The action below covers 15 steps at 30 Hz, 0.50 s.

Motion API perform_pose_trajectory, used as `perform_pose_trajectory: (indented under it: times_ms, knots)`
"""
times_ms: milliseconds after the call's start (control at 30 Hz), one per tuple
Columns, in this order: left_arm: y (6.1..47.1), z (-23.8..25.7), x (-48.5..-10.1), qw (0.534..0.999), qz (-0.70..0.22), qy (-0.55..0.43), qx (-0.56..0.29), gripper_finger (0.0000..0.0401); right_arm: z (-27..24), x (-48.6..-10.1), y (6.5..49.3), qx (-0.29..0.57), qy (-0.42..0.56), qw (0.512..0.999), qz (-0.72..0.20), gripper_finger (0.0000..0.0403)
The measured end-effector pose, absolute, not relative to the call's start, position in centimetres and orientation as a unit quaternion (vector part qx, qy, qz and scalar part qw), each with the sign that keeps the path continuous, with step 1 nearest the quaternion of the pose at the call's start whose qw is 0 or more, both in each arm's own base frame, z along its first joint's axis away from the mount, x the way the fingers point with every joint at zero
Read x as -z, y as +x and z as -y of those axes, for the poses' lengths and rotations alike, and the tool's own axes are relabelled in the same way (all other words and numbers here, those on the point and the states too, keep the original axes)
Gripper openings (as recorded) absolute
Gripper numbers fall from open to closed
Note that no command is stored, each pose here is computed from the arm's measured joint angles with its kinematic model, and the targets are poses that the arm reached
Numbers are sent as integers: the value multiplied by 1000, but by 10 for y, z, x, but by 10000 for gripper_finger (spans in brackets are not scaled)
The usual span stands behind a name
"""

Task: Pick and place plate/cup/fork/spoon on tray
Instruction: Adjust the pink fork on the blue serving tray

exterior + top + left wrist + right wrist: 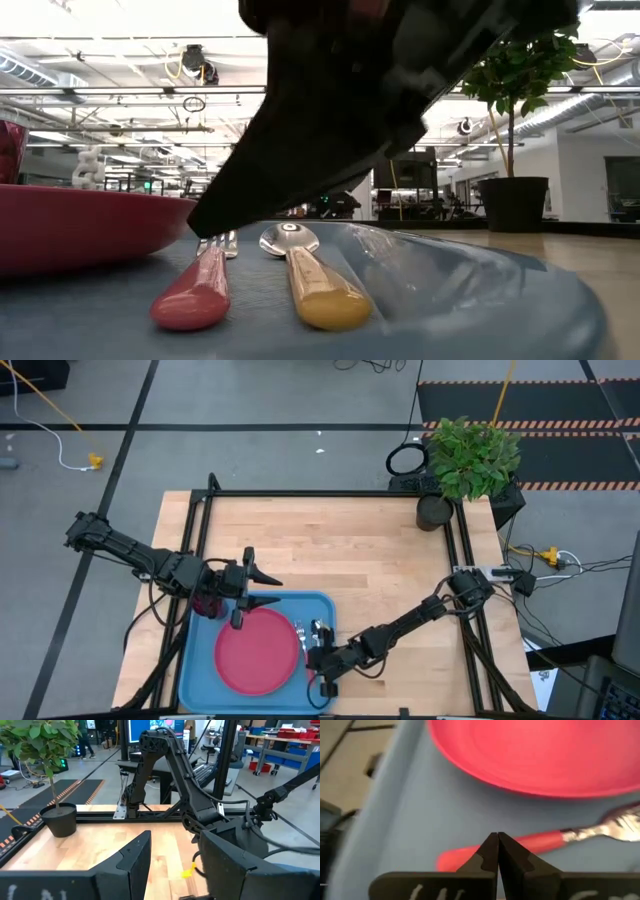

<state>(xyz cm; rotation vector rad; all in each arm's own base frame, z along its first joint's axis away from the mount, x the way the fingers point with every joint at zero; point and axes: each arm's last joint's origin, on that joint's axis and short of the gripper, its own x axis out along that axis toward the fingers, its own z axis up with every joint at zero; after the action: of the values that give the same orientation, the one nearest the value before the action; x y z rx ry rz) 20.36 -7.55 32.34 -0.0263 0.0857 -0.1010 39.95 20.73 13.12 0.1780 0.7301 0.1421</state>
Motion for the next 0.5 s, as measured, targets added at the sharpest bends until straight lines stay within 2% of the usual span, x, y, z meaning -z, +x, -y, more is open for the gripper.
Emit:
perform_pose_trajectory:
  times_ms: [500]
  knots:
    - [204,76,-324,998,-42,-13,50,172,-191,-126,409,-23,69,937,-341,0]
